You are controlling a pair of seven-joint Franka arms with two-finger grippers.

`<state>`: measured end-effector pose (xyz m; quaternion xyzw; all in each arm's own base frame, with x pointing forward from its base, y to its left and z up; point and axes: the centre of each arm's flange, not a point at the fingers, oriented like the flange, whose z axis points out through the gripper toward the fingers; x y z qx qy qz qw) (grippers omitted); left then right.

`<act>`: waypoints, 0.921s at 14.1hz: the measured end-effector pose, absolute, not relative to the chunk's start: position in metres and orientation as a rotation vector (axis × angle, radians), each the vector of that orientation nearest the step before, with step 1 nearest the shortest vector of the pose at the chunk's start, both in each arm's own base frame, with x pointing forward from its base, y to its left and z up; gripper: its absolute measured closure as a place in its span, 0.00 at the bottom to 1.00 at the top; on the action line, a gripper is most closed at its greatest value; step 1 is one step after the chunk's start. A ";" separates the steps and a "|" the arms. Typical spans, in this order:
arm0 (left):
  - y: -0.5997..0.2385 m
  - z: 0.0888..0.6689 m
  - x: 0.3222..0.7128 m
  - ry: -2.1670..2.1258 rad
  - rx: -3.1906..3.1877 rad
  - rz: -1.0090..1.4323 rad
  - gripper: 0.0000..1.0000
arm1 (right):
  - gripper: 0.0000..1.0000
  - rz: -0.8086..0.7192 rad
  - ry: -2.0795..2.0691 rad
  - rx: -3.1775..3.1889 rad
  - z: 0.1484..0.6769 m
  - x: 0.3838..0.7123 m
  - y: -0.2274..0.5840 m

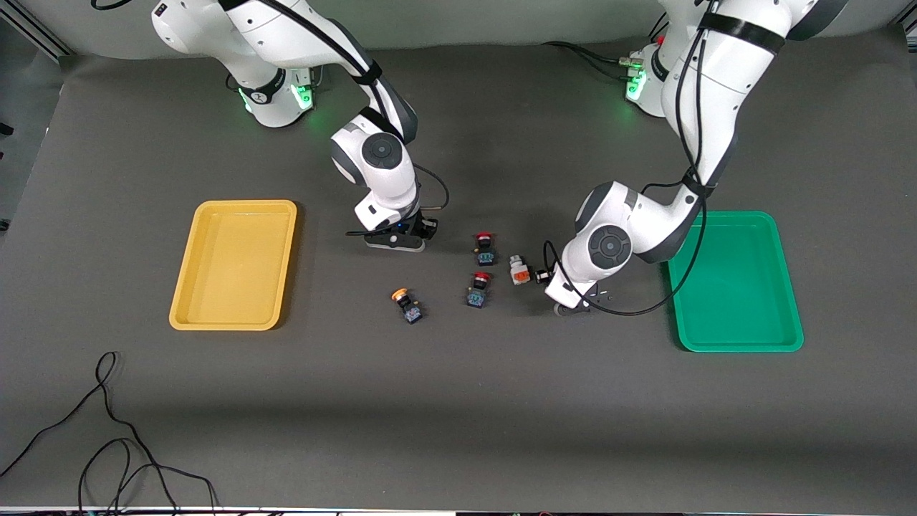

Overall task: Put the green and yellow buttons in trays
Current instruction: 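Carry the green-top button to the green tray while the right gripper carries the blue button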

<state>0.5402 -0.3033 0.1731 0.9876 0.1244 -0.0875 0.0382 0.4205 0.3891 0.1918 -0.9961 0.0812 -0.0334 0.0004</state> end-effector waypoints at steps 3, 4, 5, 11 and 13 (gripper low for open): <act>-0.299 0.197 0.549 0.387 3.057 -0.299 0.57 | 0.60 -0.066 0.255 -3.162 0.234 0.433 0.397; -0.298 0.218 0.554 0.387 3.074 -0.314 0.57 | 0.60 -0.044 0.254 -3.180 0.261 0.439 0.399; -0.295 0.245 0.559 0.387 3.092 -0.330 0.57 | 0.60 -0.026 0.258 -3.195 0.291 0.447 0.400; -0.236 0.415 0.586 0.288 3.172 -0.393 0.57 | 0.60 0.036 0.180 -3.179 0.432 0.515 0.314; -0.182 0.439 0.599 0.218 3.162 -0.417 0.57 | 0.60 0.065 0.114 -3.186 0.443 0.542 0.247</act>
